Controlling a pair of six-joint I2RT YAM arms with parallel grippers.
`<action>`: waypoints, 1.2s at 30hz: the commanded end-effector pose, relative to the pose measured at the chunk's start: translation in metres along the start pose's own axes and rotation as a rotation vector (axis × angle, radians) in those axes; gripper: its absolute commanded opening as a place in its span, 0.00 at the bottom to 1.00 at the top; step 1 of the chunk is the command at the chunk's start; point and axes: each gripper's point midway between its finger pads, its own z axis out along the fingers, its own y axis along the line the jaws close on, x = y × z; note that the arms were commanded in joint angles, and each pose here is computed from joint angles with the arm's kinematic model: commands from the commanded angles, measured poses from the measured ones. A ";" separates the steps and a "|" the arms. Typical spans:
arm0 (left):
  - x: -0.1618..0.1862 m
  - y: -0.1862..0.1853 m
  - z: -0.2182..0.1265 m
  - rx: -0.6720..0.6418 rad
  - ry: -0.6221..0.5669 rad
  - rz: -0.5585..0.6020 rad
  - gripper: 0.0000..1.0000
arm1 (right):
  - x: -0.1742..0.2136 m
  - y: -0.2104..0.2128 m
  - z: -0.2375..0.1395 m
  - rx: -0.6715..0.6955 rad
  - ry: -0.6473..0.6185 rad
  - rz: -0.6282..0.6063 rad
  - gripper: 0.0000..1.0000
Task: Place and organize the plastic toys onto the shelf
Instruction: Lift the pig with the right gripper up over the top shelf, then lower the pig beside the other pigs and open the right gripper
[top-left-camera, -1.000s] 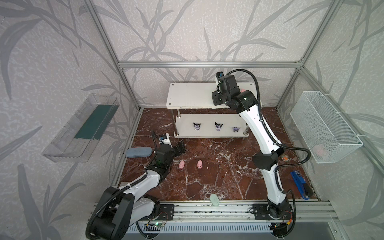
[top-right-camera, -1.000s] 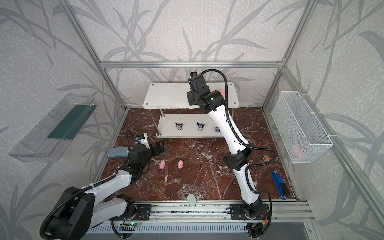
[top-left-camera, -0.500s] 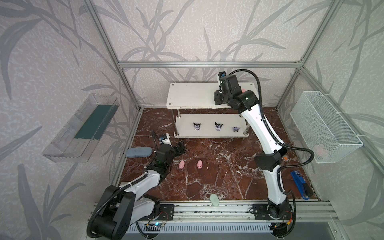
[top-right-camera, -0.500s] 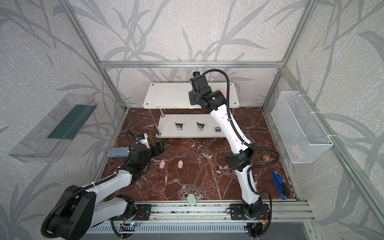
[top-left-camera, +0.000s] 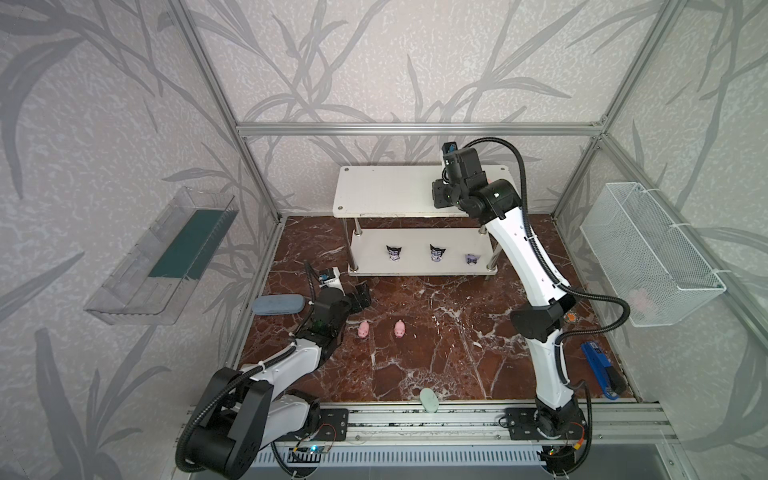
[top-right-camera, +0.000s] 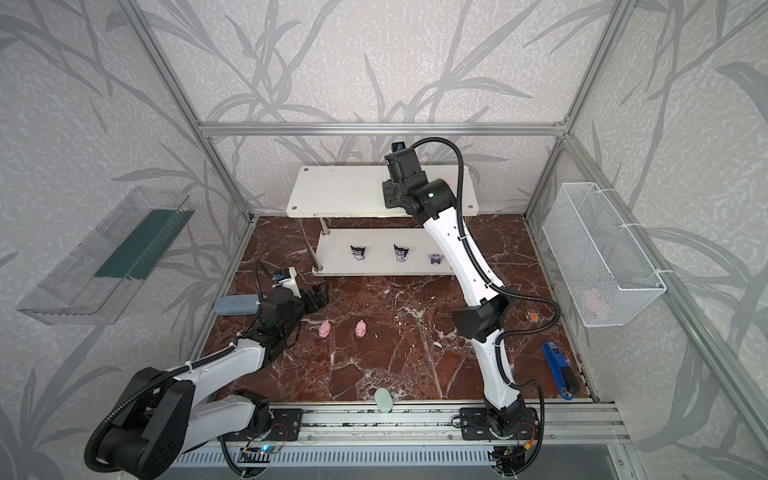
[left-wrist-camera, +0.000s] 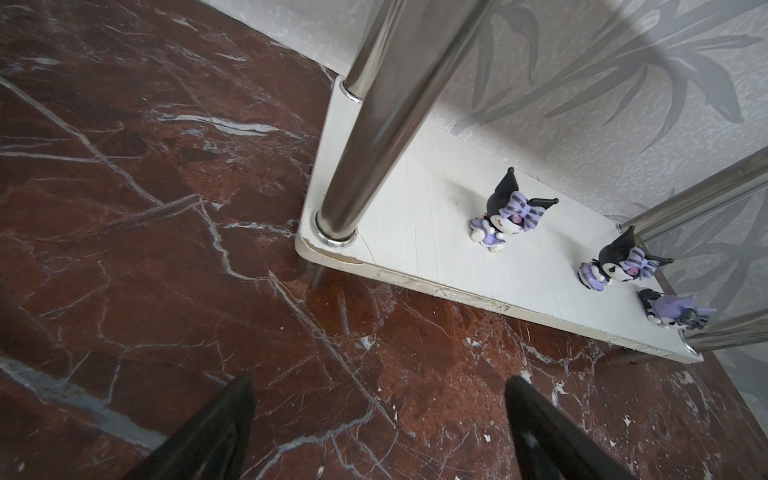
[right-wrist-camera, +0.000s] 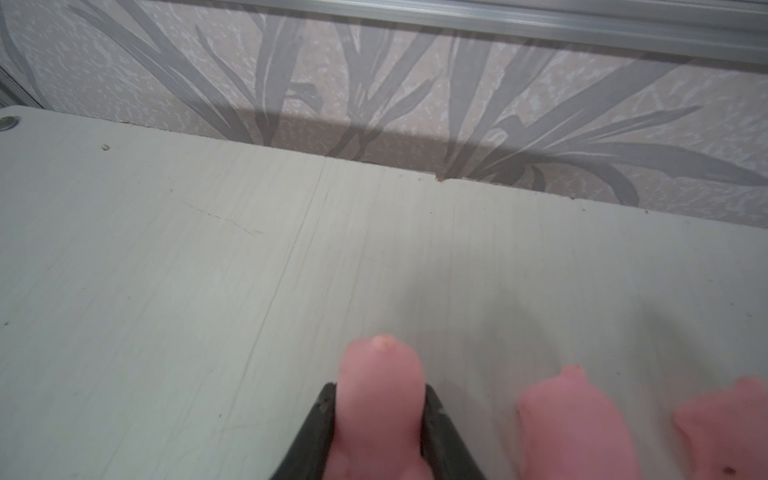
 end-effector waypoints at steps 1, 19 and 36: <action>-0.004 0.000 0.000 0.008 -0.019 -0.012 0.92 | 0.007 -0.013 -0.008 0.037 0.037 -0.006 0.35; -0.003 0.001 0.001 0.005 -0.015 -0.017 0.92 | -0.003 -0.004 -0.013 -0.011 0.007 -0.001 0.48; -0.001 0.003 0.001 0.002 -0.012 -0.021 0.92 | -0.027 0.008 -0.041 -0.088 -0.077 0.002 0.60</action>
